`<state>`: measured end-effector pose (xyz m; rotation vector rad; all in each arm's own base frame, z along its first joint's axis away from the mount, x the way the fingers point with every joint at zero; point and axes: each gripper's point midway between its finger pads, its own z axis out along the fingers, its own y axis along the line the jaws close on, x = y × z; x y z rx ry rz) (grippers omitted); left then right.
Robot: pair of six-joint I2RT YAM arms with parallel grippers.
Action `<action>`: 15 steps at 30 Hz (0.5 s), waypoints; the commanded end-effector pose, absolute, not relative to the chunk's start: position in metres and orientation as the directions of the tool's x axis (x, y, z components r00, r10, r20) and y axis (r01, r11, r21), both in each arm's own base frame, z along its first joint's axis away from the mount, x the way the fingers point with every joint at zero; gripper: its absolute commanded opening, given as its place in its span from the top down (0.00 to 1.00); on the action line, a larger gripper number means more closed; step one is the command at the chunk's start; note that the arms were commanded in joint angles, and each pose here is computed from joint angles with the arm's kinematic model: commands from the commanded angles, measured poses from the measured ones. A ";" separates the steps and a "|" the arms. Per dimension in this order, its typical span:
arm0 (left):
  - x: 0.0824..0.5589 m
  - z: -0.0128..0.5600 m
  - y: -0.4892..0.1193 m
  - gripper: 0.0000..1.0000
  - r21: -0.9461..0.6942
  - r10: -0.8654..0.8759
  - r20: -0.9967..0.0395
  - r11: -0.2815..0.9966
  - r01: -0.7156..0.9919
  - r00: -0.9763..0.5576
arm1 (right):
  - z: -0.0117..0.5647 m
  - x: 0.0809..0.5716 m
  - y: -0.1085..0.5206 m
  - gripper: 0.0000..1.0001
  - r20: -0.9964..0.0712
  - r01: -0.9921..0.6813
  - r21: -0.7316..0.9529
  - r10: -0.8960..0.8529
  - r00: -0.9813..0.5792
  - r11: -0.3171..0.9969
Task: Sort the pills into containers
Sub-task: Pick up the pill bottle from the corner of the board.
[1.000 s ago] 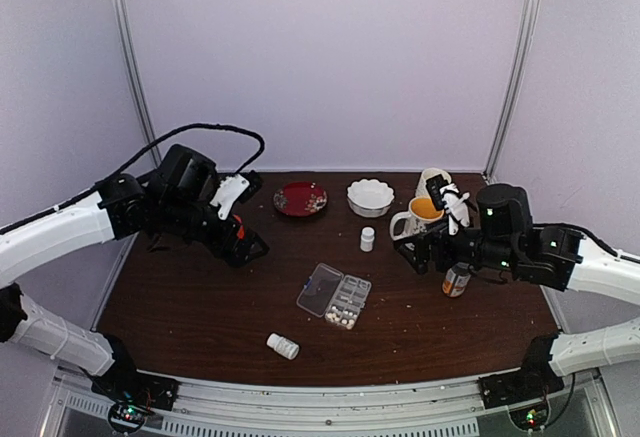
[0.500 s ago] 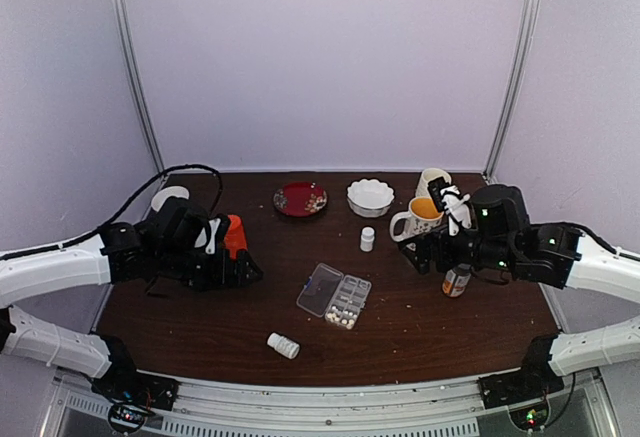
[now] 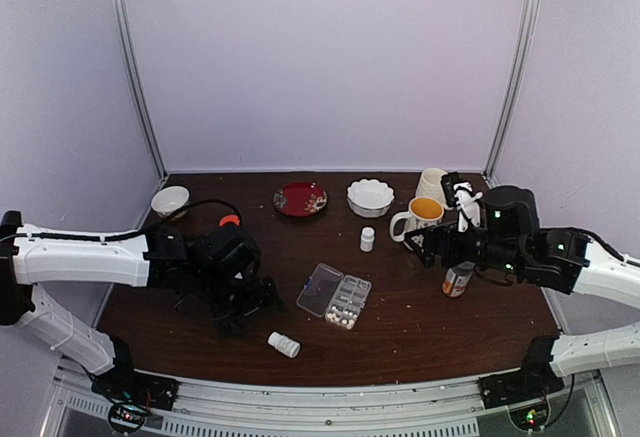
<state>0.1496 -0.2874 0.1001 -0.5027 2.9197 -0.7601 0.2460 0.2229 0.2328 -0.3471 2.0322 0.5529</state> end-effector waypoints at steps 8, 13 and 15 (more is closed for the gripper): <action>0.140 0.099 -0.306 0.28 -0.443 -0.619 0.163 0.650 -0.617 -0.769 | 0.243 0.237 0.205 0.09 -0.901 -0.455 0.250 0.034 -0.432 0.855; 0.128 0.086 -0.313 0.34 -0.399 -0.715 0.248 0.539 -0.742 -0.653 | 0.248 0.235 0.209 0.10 -0.905 -0.483 0.247 0.022 -0.425 0.840; 0.119 0.076 -0.311 0.34 -0.365 -0.744 0.280 0.501 -0.784 -0.606 | 0.250 0.235 0.209 0.10 -0.908 -0.485 0.241 0.018 -0.420 0.841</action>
